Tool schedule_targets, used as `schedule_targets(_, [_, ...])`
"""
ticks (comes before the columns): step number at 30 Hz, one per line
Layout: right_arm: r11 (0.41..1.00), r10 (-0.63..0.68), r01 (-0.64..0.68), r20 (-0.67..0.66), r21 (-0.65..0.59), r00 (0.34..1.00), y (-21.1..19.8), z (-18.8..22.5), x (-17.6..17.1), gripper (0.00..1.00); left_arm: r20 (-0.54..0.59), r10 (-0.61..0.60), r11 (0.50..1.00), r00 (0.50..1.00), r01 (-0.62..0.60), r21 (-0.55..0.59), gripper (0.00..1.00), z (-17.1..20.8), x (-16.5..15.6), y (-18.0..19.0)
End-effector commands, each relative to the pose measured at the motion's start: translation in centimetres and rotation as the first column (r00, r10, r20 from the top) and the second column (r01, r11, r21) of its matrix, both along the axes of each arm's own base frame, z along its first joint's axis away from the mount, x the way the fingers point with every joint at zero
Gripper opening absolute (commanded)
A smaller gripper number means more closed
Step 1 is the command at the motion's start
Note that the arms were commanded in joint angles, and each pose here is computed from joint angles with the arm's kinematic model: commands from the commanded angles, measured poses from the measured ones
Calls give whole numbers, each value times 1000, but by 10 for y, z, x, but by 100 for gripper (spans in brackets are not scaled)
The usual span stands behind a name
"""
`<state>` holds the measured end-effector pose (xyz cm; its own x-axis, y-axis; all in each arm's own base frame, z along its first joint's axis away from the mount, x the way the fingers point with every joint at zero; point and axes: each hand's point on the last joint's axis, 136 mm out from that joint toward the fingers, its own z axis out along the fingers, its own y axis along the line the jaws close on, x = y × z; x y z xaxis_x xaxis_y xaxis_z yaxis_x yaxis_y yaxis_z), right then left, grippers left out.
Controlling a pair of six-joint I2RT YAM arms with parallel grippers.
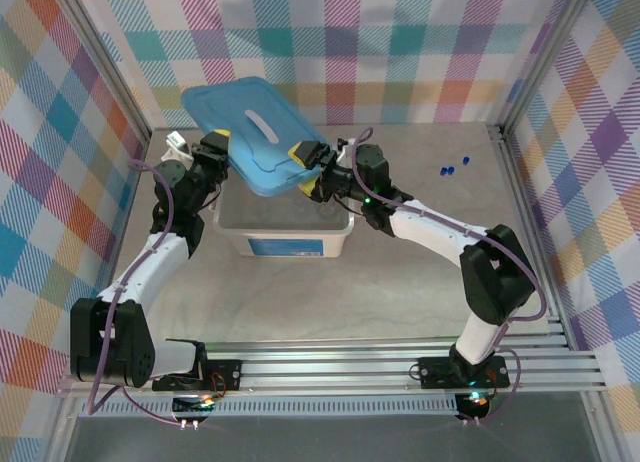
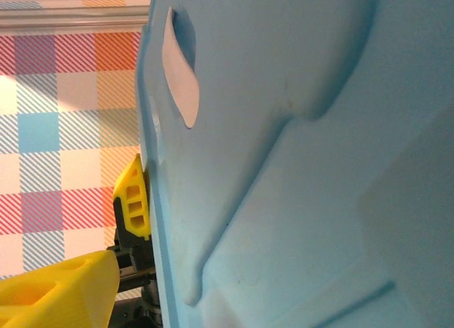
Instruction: Organize the chemistry lab equipment
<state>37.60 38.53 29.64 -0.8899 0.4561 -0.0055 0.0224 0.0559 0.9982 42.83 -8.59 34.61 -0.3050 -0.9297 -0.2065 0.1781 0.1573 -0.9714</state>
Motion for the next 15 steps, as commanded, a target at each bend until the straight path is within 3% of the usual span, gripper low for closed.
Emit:
schedule_targets(1, [998, -9, 7, 49, 56, 999, 5, 29, 0, 72, 92, -10, 999, 996, 6, 37, 0, 18, -6, -9])
schedule_targets(4, [999, -23, 21, 42, 47, 999, 5, 29, 1, 59, 92, -9, 998, 996, 3, 62, 0, 17, -9, -12])
schedule_targets(9, [998, -55, 54, 36, 18, 998, 1, 30, 2, 52, 87, -6, 995, 996, -3, 98, 0, 13, -13, -18])
schedule_targets(15, [997, -74, 74, 60, 11, 995, -2, 39, 6, 32, 73, -11, 988, 997, 0, 151, 0, 5, -22, -28])
